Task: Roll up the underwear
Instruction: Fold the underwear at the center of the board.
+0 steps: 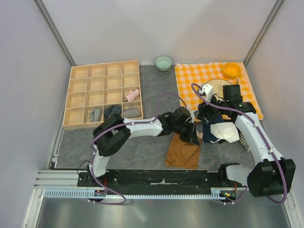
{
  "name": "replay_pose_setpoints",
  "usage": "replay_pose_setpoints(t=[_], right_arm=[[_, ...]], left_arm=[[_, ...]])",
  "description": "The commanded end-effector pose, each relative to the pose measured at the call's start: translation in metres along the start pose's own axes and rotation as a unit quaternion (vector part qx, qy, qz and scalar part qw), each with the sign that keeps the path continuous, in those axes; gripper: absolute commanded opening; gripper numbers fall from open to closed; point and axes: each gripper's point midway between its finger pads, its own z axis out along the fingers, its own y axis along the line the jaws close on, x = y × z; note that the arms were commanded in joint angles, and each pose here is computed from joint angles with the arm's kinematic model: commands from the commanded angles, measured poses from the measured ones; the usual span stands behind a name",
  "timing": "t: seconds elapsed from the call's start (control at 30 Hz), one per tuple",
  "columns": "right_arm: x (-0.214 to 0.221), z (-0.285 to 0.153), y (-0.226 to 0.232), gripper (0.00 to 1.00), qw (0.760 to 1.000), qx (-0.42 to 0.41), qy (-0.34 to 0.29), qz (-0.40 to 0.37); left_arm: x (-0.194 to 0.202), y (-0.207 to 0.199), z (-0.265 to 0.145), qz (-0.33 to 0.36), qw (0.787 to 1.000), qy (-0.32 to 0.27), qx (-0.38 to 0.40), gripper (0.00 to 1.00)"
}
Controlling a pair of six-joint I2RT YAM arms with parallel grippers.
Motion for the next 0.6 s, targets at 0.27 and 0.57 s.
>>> replay_pose_setpoints(t=[0.27, 0.57], right_arm=[[-0.008, 0.002, -0.001, 0.65, 1.000, 0.000, -0.019, -0.005], [-0.005, 0.005, -0.002, 0.66, 1.000, -0.002, -0.012, -0.002]], left_arm=[[0.022, -0.024, 0.022, 0.013, 0.998, 0.035, 0.042, 0.09], [0.031, -0.023, 0.016, 0.016, 0.998, 0.047, 0.047, 0.31]])
